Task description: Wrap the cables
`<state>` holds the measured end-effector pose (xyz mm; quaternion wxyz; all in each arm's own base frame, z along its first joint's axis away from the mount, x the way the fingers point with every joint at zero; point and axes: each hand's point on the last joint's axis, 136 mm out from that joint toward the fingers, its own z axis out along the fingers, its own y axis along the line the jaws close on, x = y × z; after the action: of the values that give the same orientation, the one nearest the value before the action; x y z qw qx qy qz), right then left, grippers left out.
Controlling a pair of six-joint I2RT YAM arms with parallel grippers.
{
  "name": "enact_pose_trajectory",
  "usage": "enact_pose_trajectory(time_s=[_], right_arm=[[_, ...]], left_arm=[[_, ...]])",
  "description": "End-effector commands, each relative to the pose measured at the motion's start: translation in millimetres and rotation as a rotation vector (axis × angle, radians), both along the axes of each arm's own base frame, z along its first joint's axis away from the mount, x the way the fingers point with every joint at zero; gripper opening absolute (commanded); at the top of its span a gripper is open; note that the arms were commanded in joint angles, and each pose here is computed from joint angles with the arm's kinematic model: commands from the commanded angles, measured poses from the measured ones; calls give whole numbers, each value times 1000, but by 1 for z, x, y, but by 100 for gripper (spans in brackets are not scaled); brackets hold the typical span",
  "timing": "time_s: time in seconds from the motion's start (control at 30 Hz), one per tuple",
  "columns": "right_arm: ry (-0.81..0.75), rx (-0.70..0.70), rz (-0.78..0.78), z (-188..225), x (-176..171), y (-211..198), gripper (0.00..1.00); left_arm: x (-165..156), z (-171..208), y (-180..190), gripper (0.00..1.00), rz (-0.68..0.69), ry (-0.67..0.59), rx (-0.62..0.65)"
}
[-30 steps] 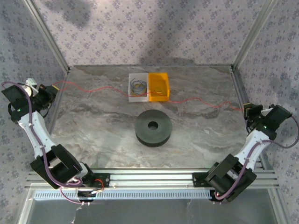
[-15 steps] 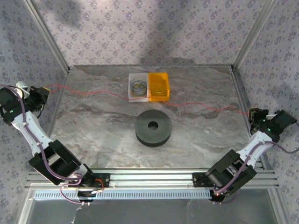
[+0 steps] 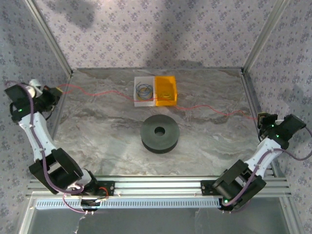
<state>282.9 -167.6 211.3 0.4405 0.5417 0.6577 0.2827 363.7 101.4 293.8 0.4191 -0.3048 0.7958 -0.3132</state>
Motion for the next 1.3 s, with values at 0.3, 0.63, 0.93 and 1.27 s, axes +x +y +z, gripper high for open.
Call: enact_pose_trajectory(time_s=[0.3, 0.63, 0.93, 1.27], right_arm=[[-4, -143, 164, -6, 34, 108, 0], [40, -204, 330, -9, 75, 137, 67], [246, -310, 459, -17, 55, 144, 100], [631, -407, 537, -73, 46, 122, 100]], left_arm=[[-3, 22, -106, 0, -187, -51, 155], [-28, 41, -118, 0, -170, -82, 172], [-37, 58, -112, 0, -121, -99, 222], [-39, 68, -106, 0, -100, -105, 264]])
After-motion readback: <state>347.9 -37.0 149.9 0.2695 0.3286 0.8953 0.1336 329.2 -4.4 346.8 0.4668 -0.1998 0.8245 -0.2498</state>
